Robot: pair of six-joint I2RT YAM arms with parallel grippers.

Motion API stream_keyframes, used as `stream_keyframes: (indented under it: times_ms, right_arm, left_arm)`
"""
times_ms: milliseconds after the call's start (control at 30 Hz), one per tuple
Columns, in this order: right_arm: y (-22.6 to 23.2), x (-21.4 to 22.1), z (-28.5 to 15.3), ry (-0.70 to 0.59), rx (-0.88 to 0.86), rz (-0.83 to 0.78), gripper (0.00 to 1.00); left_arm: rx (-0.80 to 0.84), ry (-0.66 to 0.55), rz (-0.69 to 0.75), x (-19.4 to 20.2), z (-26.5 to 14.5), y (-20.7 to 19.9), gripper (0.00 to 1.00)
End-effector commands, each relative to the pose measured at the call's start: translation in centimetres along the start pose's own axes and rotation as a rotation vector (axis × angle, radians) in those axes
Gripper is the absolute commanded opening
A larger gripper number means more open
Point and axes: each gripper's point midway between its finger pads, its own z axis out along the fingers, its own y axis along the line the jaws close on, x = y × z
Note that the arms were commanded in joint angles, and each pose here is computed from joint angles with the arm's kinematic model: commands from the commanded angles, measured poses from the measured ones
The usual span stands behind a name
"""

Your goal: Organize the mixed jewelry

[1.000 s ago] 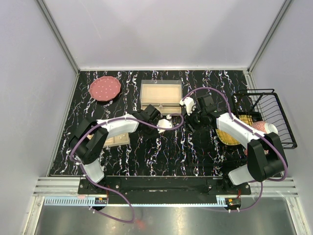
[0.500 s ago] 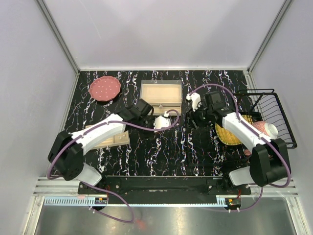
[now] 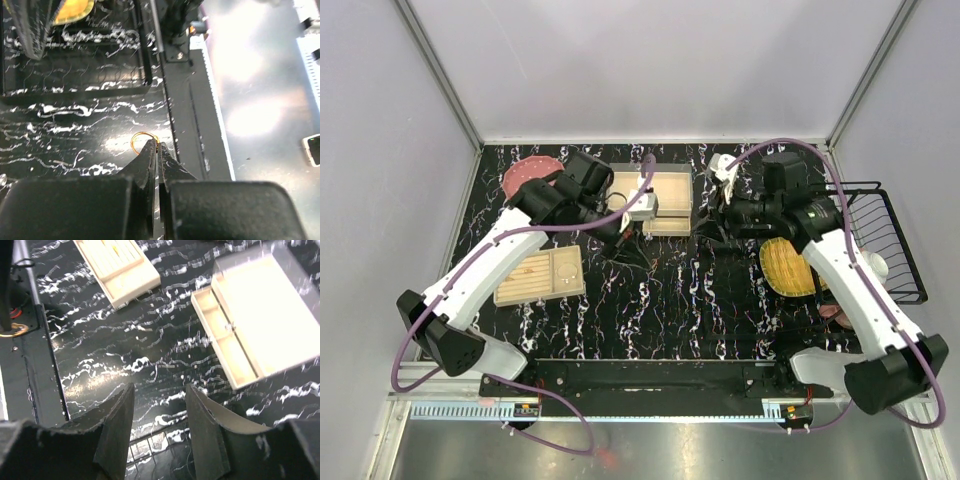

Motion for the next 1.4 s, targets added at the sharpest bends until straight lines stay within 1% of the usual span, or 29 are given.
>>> stream_keyframes:
  times_ms: [0, 133, 333, 533, 700, 933, 1067, 1267, 1367]
  right_arm:
    - [4.5, -4.4, -1.5, -0.095, -0.081, -0.196, 0.53]
    - [6.3, -5.2, -1.1, -0.114, -0.084, -0.282, 0.53]
    - [8.5, -5.9, -0.6, -0.133, -0.12, -0.379, 0.56]
    - [10.0, -7.1, 0.2, -0.126, -0.18, -0.395, 0.6]
    - [11.2, -7.6, 0.9, -0.126, -0.227, -0.394, 0.61]
    - [12.5, -7.5, 1.5, -0.097, -0.263, -0.431, 0.56]
    - [13.4, -7.2, 1.7, -0.089, -0.287, -0.439, 0.55]
    - [13.9, -7.0, 1.9, -0.083, -0.3, -0.456, 0.5]
    - [14.1, -7.0, 1.9, -0.078, -0.306, -0.459, 0.45]
  left_arm:
    - [0.169, -0.145, -0.064, -4.0, -1.6, -3.2, 0.0]
    - [0.21, -0.191, -0.097, -5.5, -2.5, -3.7, 0.0]
    - [0.227, -0.229, -0.163, -5.6, -3.4, -3.1, 0.0]
    - [0.223, -0.228, -0.186, -5.3, -3.5, -3.3, 0.0]
    - [0.23, -0.229, -0.207, -5.0, -3.2, -3.1, 0.0]
    - [0.229, -0.226, -0.22, -4.9, -3.0, -2.4, 0.0]
    - [0.226, -0.222, -0.23, -4.7, -2.9, -2.0, 0.0]
    - [0.221, -0.222, -0.234, -4.6, -2.9, -1.8, 0.0]
    - [0.218, -0.221, -0.235, -4.5, -2.9, -1.6, 0.0]
